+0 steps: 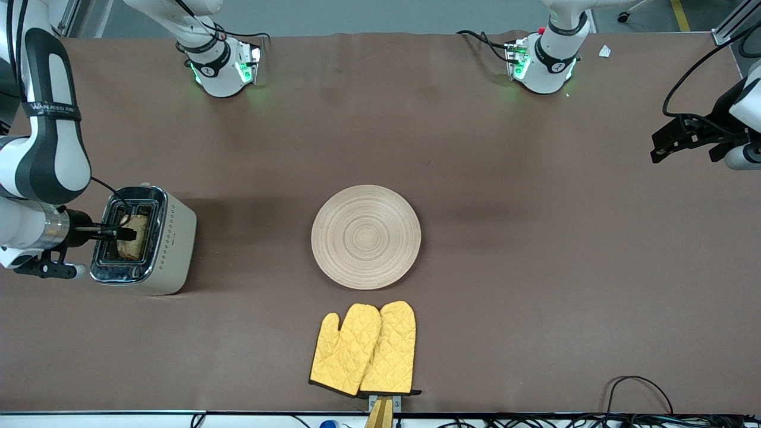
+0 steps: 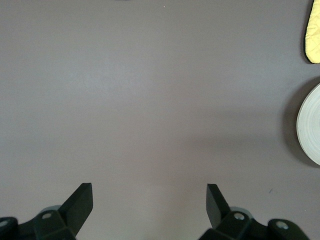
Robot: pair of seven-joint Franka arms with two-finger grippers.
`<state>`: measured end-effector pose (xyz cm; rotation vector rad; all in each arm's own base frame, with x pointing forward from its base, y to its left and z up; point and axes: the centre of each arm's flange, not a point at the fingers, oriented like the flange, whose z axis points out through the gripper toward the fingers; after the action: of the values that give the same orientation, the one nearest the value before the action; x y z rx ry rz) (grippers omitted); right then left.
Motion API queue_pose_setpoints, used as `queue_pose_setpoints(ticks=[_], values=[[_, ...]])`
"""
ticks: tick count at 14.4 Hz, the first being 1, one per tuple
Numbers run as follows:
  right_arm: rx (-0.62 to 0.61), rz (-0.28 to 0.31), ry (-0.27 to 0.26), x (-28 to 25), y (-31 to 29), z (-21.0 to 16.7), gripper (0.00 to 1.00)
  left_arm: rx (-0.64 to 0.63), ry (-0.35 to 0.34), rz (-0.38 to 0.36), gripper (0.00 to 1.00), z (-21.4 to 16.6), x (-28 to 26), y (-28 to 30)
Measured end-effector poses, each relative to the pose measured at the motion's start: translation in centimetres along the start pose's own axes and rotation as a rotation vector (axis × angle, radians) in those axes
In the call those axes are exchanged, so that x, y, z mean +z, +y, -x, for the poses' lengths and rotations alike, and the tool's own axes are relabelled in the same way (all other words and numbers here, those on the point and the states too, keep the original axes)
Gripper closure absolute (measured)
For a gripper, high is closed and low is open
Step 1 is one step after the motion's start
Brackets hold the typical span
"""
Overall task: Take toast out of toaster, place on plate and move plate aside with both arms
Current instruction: 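Grasp the bread slice with the right gripper and lift it out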
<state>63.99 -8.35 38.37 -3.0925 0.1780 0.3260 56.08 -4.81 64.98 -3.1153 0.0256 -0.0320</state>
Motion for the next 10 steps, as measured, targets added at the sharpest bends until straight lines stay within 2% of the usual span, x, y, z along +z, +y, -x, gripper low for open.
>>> queue_pose_setpoints(ticks=[2, 3, 5, 8, 10], values=[[-0.002, 0.000, -0.003, 0.0, -0.2, 0.0, 0.63, 0.000, -0.001, 0.001, 0.00, -0.3, 0.3, 0.0], [-0.003, 0.000, -0.005, 0.0, -0.2, 0.0, 0.75, 0.001, -0.001, 0.001, 0.00, -0.4, 0.5, 0.0], [-0.005, 0.000, -0.002, -0.1, -0.3, 0.0, 0.90, 0.001, -0.001, 0.002, 0.00, -0.4, 0.5, 0.0], [-0.006, 0.000, 0.020, -1.4, -0.3, -0.1, 0.93, 0.001, 0.002, 0.002, 0.00, -0.4, 0.4, 0.0], [-0.008, 0.000, 0.044, -4.4, -0.4, 0.8, 0.93, 0.001, 0.002, 0.002, 0.00, -0.4, 0.4, 0.0]])
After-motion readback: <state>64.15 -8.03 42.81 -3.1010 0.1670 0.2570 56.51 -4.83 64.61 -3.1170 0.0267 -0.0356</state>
